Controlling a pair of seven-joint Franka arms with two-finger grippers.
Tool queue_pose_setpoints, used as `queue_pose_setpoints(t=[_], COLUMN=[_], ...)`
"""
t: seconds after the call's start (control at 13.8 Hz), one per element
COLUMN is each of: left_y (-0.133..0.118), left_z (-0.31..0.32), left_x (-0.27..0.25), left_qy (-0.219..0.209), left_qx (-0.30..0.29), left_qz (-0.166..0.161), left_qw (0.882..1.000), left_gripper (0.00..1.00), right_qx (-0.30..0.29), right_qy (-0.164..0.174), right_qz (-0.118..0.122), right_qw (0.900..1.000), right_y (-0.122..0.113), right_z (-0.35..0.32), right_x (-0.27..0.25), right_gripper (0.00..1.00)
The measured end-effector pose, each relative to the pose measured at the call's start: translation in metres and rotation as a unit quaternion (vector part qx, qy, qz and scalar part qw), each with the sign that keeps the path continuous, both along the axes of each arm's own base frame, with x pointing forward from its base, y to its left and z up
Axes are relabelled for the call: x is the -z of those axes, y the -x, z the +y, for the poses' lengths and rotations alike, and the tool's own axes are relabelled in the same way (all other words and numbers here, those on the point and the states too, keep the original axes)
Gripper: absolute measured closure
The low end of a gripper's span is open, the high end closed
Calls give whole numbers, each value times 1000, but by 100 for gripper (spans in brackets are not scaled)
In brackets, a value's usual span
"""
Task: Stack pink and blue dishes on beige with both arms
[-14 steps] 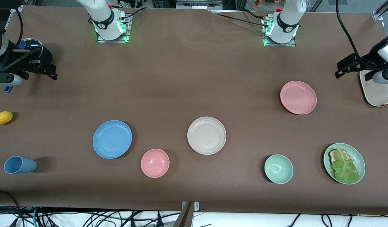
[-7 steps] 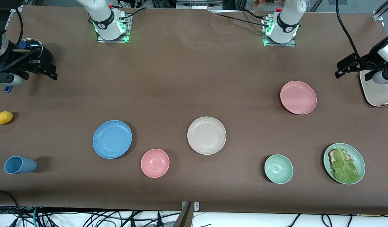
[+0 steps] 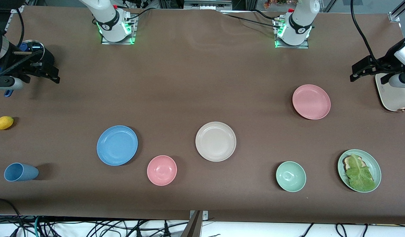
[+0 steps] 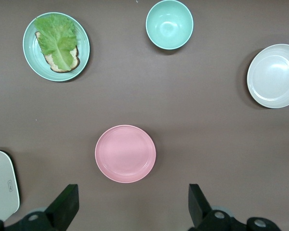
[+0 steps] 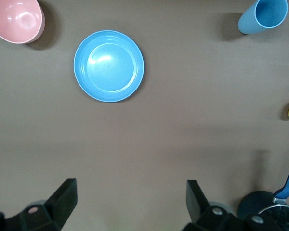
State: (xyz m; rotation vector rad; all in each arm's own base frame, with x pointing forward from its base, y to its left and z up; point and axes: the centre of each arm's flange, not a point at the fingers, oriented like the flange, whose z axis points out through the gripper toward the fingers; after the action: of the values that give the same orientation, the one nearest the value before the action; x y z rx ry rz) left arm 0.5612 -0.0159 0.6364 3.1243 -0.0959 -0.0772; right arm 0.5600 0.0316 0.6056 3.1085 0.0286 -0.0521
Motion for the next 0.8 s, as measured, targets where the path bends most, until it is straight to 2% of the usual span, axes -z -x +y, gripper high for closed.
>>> queue_pose_setpoints(t=[0.29,0.8], left_y=[-10,-59], left_z=[-1,-2], left_x=[20,130], left_qy=[2,15], left_qx=[2,6], left_qz=[17,88], left_qw=[1000,996], left_gripper=[0,0], right_qx=[0,0], right_qy=[0,0], right_qz=[0,0], right_qw=[1000,1000], right_y=[0,0], right_z=[0,0], right_x=[0,0], right_gripper=[0,0])
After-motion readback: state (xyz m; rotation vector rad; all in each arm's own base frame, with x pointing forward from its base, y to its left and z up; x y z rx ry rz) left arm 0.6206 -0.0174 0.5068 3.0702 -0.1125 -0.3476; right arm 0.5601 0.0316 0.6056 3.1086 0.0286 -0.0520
